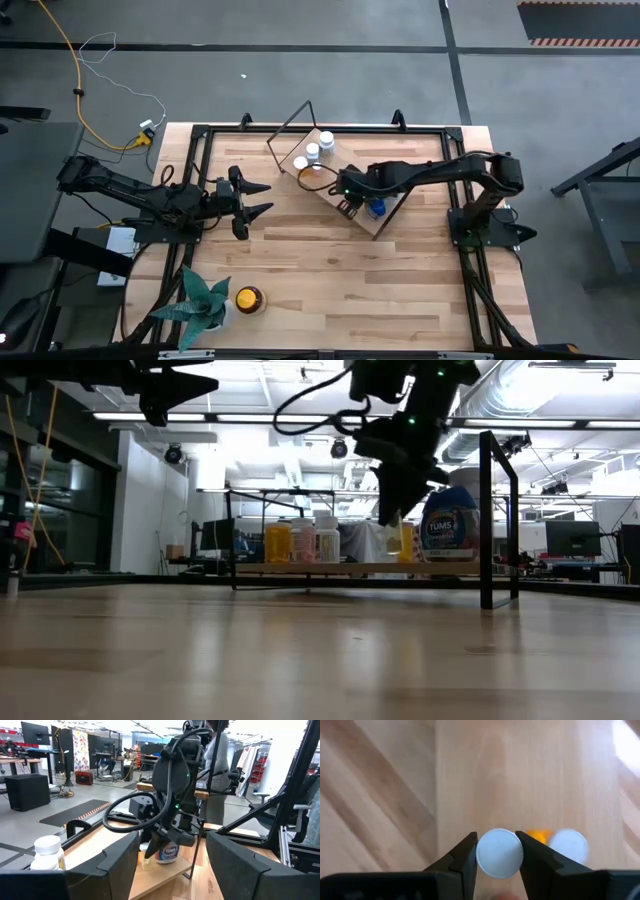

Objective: Pick and place medicine bottles onto shelf by color
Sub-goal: Put the light yellow pill bottle on the shelf

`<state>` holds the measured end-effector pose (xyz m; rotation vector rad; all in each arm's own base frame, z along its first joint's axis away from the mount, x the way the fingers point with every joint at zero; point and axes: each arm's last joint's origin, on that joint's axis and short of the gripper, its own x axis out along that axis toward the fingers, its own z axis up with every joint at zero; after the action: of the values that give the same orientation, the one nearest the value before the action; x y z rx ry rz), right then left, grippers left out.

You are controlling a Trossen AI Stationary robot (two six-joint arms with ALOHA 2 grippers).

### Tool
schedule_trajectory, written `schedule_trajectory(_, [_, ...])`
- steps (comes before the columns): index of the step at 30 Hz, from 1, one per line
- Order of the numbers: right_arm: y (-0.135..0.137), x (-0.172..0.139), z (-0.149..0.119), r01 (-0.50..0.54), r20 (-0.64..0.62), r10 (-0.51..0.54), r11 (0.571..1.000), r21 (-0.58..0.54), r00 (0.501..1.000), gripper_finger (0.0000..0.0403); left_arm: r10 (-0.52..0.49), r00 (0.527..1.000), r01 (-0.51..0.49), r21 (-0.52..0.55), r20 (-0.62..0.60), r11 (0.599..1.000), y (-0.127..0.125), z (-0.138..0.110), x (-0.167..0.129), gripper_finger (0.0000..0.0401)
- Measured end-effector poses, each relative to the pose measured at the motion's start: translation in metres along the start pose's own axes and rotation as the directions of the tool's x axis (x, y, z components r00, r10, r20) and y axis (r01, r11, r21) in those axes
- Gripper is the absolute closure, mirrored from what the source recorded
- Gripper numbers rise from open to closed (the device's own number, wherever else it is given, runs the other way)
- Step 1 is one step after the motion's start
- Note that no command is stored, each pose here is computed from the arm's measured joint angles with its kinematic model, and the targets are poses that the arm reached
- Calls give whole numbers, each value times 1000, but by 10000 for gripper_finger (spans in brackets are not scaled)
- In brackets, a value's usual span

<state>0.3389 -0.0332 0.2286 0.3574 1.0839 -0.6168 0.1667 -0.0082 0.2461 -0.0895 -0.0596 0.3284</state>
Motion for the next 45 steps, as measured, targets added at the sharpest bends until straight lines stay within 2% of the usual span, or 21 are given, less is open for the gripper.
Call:
schedule_trajectory(6, [4, 3, -12, 43, 16, -43, 999, -15, 999, 290, 0, 1000, 0, 0, 1, 1000, 0, 0, 0, 180])
schedule_trajectory(39, [6, 9, -11, 55, 38, -56, 998, 29, 998, 289, 0, 1000, 0, 2, -3, 1000, 0, 0, 0, 180])
schedule_trajectory(45, [6, 9, -11, 59, 36, -60, 998, 28, 998, 252, 1, 1000, -1, 2, -3, 1000, 0, 0, 0, 180])
